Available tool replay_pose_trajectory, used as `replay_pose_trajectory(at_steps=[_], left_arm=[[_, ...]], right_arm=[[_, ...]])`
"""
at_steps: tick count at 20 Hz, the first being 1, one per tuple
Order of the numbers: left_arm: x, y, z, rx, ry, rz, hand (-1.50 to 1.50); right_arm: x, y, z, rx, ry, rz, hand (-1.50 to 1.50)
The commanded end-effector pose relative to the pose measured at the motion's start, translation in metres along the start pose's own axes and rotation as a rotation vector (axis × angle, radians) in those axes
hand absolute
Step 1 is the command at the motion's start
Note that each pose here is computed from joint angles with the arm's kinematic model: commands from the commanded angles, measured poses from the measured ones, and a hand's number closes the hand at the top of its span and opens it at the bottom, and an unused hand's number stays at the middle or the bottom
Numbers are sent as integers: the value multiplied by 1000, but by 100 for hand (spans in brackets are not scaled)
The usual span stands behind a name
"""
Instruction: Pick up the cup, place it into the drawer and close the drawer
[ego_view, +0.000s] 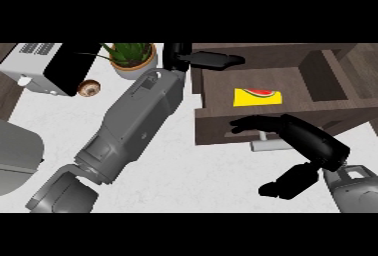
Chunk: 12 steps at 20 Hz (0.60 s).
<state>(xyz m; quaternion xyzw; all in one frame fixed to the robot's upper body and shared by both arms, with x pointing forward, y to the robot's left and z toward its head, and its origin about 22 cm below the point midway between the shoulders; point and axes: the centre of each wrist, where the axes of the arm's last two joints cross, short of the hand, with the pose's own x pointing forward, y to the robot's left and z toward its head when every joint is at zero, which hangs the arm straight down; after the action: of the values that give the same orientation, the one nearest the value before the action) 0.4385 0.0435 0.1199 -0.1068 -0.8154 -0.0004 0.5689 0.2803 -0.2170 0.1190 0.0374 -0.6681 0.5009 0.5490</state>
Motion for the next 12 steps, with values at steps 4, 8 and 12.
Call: replay_pose_trajectory(at_steps=[4,8,12], left_arm=[[-4,23,4,-9,-9,76,-150],[-22,38,21,14,-15,105,-150],[-29,45,34,25,-12,102,-150]], right_arm=[[-66,37,-27,41,207,90,-150],[-87,52,-58,125,240,156,-150],[-126,30,-64,74,304,132,150]])
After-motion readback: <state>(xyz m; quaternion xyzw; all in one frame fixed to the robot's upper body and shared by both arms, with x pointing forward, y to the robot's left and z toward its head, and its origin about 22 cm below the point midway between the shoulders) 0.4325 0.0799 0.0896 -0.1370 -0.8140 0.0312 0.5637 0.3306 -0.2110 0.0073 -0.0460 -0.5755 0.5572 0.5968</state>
